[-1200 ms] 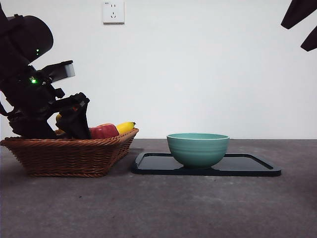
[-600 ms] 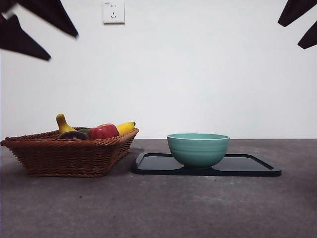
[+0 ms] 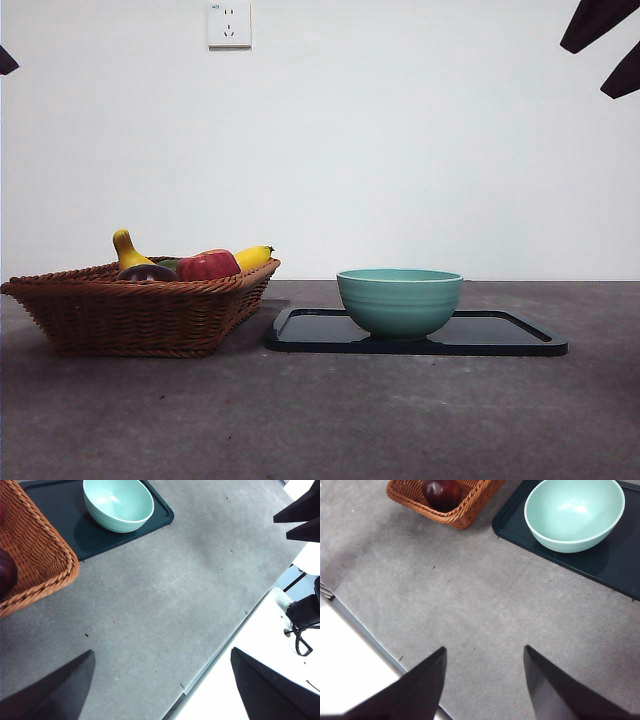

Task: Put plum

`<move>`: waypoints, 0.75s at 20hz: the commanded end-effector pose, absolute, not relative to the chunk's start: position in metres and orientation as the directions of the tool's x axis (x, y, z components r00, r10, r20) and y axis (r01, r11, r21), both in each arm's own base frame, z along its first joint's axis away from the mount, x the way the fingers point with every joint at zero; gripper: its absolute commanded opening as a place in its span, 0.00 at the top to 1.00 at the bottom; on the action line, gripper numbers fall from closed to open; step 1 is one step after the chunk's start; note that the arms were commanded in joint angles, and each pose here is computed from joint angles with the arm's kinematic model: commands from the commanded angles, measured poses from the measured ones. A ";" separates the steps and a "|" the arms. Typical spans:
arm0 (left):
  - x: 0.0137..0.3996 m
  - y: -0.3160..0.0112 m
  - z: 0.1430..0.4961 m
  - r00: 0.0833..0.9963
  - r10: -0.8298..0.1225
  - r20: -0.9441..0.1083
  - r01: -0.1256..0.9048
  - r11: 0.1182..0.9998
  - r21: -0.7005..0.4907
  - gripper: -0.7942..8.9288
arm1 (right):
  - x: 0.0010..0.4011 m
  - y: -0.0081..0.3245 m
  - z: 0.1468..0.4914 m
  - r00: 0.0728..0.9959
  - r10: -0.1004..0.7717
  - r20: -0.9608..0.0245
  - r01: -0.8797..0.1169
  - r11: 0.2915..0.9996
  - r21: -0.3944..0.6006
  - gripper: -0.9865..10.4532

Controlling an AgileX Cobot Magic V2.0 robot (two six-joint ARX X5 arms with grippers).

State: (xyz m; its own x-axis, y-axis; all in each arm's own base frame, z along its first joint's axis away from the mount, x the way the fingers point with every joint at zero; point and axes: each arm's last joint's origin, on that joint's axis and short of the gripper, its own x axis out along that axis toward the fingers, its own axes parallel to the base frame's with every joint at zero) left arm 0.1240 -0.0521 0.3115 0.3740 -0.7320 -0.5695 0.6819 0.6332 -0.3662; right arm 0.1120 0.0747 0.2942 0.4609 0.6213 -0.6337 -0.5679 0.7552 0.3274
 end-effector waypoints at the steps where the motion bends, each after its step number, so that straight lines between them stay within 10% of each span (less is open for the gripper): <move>1: 0.125 -0.053 0.314 0.377 -0.737 -0.561 0.704 0.621 -0.345 0.47 | 0.113 0.076 0.296 0.463 0.627 -0.626 -0.560 0.755 0.342 0.70; 15: 0.125 -0.053 0.314 0.377 -0.738 -0.560 0.704 0.621 -0.344 0.47 | 0.201 0.083 0.318 0.592 0.441 -0.674 -0.290 0.897 0.333 0.66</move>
State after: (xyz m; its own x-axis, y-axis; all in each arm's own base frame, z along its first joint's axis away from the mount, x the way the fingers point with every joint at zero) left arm 0.1240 -0.0521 0.3115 0.3742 -0.7321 -0.5693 0.6884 0.6306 -0.3584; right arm 0.1964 0.0803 0.3162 0.5878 0.4402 -0.6787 -0.2692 0.8976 0.3491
